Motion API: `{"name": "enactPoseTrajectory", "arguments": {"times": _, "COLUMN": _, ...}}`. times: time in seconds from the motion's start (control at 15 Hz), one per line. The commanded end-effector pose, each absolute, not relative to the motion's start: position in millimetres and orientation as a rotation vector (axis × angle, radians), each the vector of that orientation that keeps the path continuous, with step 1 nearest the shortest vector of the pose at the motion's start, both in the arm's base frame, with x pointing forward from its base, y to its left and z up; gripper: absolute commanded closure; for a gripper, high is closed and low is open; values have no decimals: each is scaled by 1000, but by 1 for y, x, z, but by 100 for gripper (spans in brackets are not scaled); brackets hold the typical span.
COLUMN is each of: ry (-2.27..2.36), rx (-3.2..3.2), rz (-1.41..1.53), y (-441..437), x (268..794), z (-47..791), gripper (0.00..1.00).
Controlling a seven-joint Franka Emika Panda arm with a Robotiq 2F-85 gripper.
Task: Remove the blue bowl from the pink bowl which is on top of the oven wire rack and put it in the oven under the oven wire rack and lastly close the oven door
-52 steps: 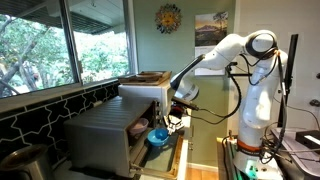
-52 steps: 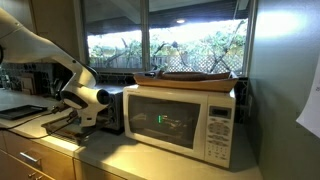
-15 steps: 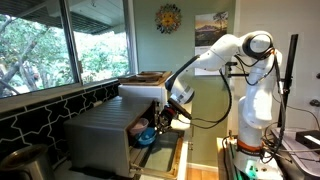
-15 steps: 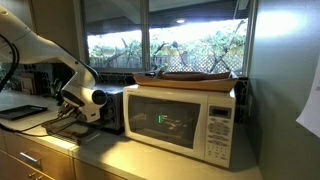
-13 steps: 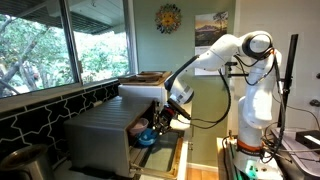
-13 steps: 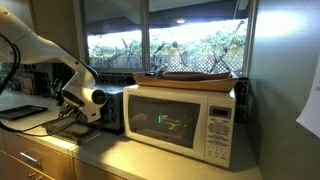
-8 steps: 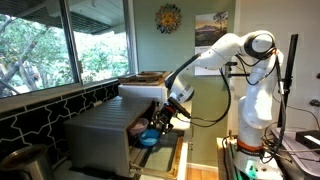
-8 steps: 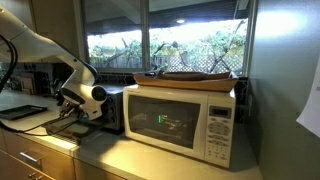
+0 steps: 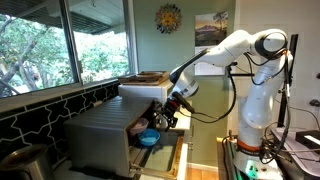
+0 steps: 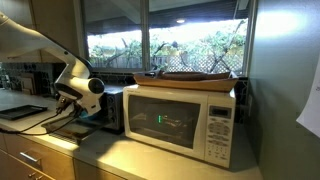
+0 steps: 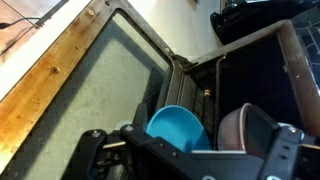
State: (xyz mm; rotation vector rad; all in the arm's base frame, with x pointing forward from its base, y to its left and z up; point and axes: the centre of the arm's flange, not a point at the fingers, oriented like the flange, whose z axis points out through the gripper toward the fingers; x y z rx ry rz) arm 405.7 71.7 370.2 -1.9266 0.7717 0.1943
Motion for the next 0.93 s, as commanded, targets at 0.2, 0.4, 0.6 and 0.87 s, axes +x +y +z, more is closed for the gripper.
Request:
{"name": "enactPoseTrajectory", "arguments": {"times": 0.2, "ry": 968, "rx": -1776, "rz": 356, "y": 56, "x": 351, "z": 373, "gripper": 0}}
{"name": "enactPoseTrajectory", "arguments": {"times": 0.4, "ry": 1101, "rx": -1667, "rz": 440, "y": 56, "x": 339, "z": 363, "gripper": 26}}
{"name": "enactPoseTrajectory", "arguments": {"times": 0.6, "ry": 1250, "rx": -1570, "rz": 490, "y": 54, "x": 341, "z": 356, "gripper": 50}}
{"name": "enactPoseTrajectory", "arguments": {"times": 0.87, "ry": 1404, "rx": -1549, "rz": 515, "y": 44, "x": 344, "z": 347, "gripper": 19}}
